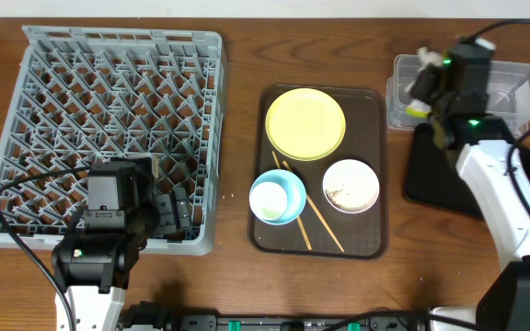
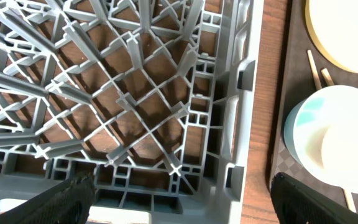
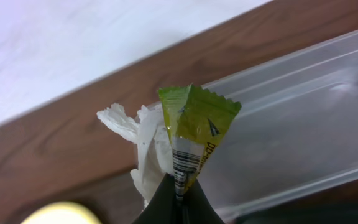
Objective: Sort waste into correct bins and load items into the dishwasher
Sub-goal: 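Carry the wrapper to the clear bin and release it, then grasp the rim of the white rice bowl with the right gripper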
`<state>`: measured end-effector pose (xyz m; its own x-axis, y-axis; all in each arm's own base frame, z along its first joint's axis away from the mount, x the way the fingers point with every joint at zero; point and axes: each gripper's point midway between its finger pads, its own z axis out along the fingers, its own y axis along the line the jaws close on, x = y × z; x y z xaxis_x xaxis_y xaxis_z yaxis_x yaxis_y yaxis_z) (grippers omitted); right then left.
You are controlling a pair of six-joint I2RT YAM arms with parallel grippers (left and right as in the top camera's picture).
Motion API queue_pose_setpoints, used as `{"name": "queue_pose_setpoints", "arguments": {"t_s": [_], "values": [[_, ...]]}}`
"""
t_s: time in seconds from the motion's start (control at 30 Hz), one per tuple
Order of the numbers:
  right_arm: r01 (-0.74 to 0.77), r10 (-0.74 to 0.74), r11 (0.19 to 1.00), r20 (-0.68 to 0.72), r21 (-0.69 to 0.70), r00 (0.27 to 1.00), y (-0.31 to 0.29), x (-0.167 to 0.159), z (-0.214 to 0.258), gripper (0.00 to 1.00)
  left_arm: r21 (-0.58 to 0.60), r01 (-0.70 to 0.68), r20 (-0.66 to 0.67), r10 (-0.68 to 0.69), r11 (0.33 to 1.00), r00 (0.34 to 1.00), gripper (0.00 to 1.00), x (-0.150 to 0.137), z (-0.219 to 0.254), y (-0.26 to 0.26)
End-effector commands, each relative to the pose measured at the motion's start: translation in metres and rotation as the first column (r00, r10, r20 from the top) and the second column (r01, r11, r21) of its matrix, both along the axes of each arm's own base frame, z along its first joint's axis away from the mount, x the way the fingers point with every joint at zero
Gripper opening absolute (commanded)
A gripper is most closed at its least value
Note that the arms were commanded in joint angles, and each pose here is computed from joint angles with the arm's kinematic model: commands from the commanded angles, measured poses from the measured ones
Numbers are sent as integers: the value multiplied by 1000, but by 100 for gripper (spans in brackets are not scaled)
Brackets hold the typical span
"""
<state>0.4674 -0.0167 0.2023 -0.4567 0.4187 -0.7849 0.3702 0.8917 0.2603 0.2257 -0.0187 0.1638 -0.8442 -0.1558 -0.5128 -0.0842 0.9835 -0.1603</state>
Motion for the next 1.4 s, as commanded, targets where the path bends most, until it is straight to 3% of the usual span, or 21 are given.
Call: {"name": "queue_pose_setpoints", "arguments": {"t_s": [0.0, 0.1, 0.17, 0.27, 0.37, 0.5, 0.7, 0.93, 1.07, 1.2, 1.37], "values": [[111, -110, 992, 22, -52, 994, -39, 2, 4, 1, -14, -7, 25, 7, 1000, 1000, 92, 4, 9, -1], [151, -150, 987, 20, -60, 988, -56, 6, -4, 7, -14, -7, 24, 7, 1000, 1000, 92, 4, 9, -1], [164, -164, 985, 14, -60, 986, -63, 9, -12, 22, -14, -7, 24, 7, 1000, 1000, 92, 4, 9, -1], [176, -175, 982, 23, -63, 984, -70, 15, -18, 59, -14, -7, 25, 7, 1000, 1000, 92, 4, 9, -1], [162, -159, 985, 45, -61, 986, -71, 19, -12, 81, -14, -7, 24, 7, 1000, 1000, 92, 4, 9, -1], [48, -44, 997, 61, -68, 997, -55, 18, 3, 99, -14, -7, 24, 7, 1000, 1000, 92, 4, 9, -1], [-124, 124, 992, 8, -13, 992, -19, -19, 27, 99, -14, -7, 24, 7, 1000, 1000, 91, 4, 9, -1], [-278, 299, 953, -211, 125, 931, 36, -103, 15, 98, -14, -7, 24, 7, 1000, 1000, 92, 4, 9, -1], [-417, 479, 877, -349, 240, 806, 87, -146, -12, 90, -14, -7, 24, 7, 1000, 1000, 92, 4, 9, -1], [-579, 627, 774, -434, 256, 647, 131, -176, -35, 81, -14, -7, 24, 7, 1000, 1000, 92, 4, 9, -1], [-673, 654, 712, -539, 201, 531, 161, -194, -66, 70, -14, -7, 24, 7, 1000, 1000, 92, 4, 9, -1]]}}
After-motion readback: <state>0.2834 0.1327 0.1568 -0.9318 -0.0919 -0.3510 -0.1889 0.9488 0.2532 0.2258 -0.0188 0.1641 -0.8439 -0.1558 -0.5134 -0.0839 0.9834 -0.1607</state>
